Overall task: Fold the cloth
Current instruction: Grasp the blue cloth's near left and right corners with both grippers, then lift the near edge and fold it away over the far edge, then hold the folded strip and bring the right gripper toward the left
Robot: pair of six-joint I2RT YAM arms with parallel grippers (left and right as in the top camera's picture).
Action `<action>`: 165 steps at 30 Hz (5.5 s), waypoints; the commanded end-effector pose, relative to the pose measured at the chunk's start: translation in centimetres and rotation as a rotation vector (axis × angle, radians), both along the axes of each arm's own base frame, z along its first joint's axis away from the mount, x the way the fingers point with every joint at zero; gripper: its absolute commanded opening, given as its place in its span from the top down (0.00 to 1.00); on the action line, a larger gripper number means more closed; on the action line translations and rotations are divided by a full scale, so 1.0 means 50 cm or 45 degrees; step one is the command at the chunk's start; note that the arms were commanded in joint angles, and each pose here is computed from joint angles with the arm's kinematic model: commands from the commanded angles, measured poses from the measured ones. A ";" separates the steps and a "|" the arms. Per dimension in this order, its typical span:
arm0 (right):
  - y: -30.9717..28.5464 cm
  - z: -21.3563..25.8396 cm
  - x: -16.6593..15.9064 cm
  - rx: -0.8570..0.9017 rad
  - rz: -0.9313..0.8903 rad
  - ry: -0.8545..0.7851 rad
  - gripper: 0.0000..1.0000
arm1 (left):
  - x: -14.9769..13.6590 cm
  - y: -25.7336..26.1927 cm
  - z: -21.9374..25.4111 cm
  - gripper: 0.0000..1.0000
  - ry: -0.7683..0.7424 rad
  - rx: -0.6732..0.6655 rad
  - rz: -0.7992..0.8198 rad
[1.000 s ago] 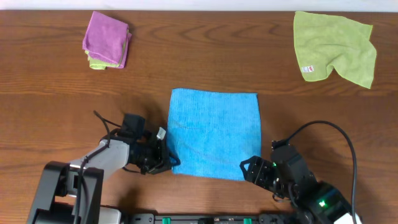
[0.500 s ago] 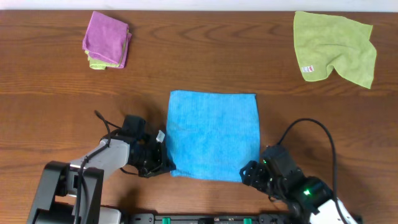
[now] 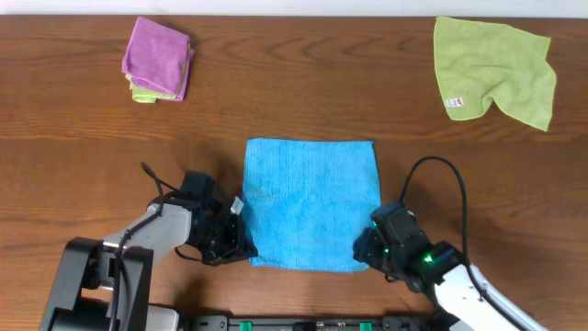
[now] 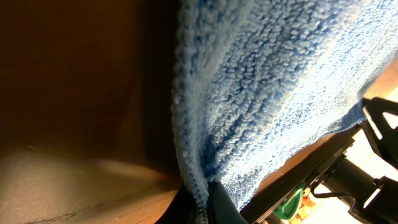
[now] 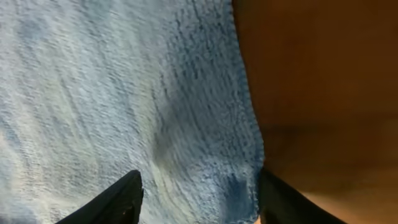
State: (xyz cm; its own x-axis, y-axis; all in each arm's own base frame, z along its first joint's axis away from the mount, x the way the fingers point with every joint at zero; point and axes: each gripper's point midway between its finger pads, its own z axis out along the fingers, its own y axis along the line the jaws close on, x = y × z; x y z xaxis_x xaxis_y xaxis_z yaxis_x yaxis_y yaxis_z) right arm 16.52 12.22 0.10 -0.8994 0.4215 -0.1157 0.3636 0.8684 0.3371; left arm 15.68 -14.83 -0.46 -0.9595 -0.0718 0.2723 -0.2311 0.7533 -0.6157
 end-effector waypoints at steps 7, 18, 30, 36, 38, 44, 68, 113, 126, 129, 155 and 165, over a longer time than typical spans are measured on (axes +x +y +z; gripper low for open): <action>-0.001 -0.053 -0.030 -0.032 0.016 0.158 0.71 | 0.007 0.003 -0.003 0.94 -0.014 0.014 -0.017; -0.007 -0.009 -0.021 -0.054 0.084 0.082 0.99 | 0.043 -0.012 0.030 0.94 -0.043 -0.034 -0.008; 0.009 0.080 0.028 0.008 0.099 -0.139 0.99 | 0.117 -0.022 0.118 0.94 -0.163 -0.036 0.008; -0.028 0.117 0.080 -0.097 -0.008 -0.253 0.99 | 0.153 -0.016 0.152 0.94 -0.252 0.004 0.101; -0.041 0.118 0.088 -0.114 -0.041 -0.262 0.99 | 0.171 -0.015 0.159 0.94 -0.277 0.015 0.146; -0.069 0.116 0.114 -0.158 -0.088 -0.290 0.99 | 0.237 -0.011 0.169 0.94 -0.388 0.037 0.274; -0.109 0.126 0.293 -0.227 -0.161 -0.563 0.99 | 0.415 -0.017 0.158 0.94 -0.642 -0.014 0.526; -0.112 0.171 0.412 -0.308 -0.134 -0.646 0.01 | 0.484 -0.044 0.206 0.72 -0.762 -0.110 0.527; -0.168 0.217 0.338 -0.026 -0.319 -0.493 0.01 | 0.456 -0.080 0.194 0.94 -0.778 0.058 0.339; -0.173 0.211 0.337 0.045 -0.328 -0.462 0.01 | 0.448 -0.100 0.191 0.94 -0.804 0.086 0.294; -0.146 0.051 0.347 0.137 -0.323 -0.184 0.01 | 0.414 -0.121 0.011 0.94 -0.723 0.394 0.126; -0.118 0.014 0.373 0.194 -0.337 -0.177 0.02 | 0.409 -0.119 0.005 0.94 -0.706 0.402 0.121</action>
State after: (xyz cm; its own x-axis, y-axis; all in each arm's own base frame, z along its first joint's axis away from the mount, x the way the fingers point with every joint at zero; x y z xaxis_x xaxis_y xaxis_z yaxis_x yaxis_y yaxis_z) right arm 35.41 5.52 1.90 -0.7341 0.6516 -0.1911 0.4861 0.7007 0.5222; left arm 35.61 -21.10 0.24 -0.9389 -0.1729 -0.2976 -0.0228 0.8941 -0.4474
